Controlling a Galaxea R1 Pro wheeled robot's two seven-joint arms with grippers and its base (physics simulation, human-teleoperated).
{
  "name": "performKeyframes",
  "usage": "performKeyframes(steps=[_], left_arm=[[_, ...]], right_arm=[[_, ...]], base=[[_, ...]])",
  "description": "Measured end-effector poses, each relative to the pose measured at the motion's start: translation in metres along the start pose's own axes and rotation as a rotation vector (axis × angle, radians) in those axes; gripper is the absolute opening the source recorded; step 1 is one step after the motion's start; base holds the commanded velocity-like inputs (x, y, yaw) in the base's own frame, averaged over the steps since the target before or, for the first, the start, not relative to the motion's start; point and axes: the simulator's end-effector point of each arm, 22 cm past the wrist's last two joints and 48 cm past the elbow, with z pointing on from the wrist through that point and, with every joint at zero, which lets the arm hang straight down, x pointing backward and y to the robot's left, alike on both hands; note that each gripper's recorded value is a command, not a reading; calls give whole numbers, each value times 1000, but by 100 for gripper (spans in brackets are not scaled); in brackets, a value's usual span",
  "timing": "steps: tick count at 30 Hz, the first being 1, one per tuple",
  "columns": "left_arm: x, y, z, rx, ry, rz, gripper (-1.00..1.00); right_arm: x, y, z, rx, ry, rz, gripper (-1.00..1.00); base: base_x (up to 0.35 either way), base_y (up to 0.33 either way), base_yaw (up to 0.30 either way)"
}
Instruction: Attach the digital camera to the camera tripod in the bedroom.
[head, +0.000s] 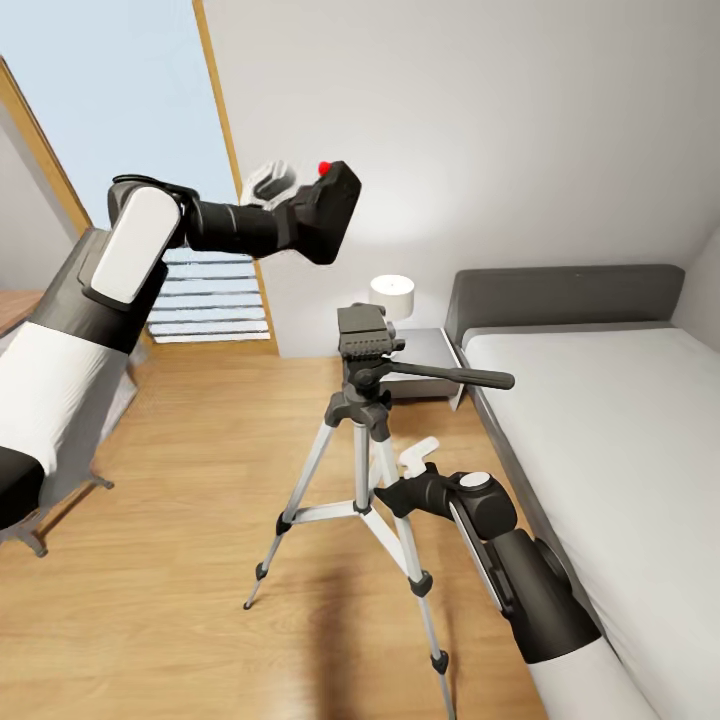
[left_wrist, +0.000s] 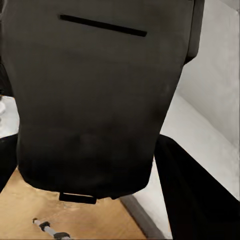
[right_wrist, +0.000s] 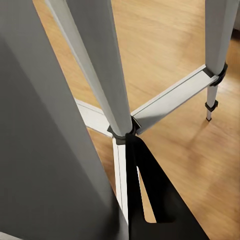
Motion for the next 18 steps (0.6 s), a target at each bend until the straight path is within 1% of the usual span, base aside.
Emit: performKeyframes(steps=[2,4,6,7,10,11,12,15,16,18], left_arm=[[-7,-5,-6,59,-30,-2,-100],[-17,-10,-13,105,-70,8,-100],[-27,-14,-20,132,-113,27,-100],[-36,-18,-26,148,-148,53,-100],[-40,-18,-29,135,-171,102,-100],[-21,0,-16,35,-117,219,-100],[-7,11,-7,-16,-72,279,-100],[3,16,-2,-27,-37,292,-100],[9,16,0,-14,-19,295,-100],[15,11,1,18,-1,299,-100]], right_arm=[[0,0,0,0,0,0,-100],[0,0,0,0,0,0,-100],[0,0,0,0,0,0,-100],[0,0,0,0,0,0,-100],[0,0,0,0,0,0,-100],[0,0,0,1,0,1,-100],[0,0,0,0,0,1,-100],[0,0,0,0,0,2,-100],[0,0,0,0,0,2,-100],[0,0,0,0,0,2,-100]], base=[[0,0,0],[0,0,0],[0,0,0],[0,0,0],[0,0,0],[0,0,0],[0,0,0],[0,0,0],[0,0,0],[0,0,0]])
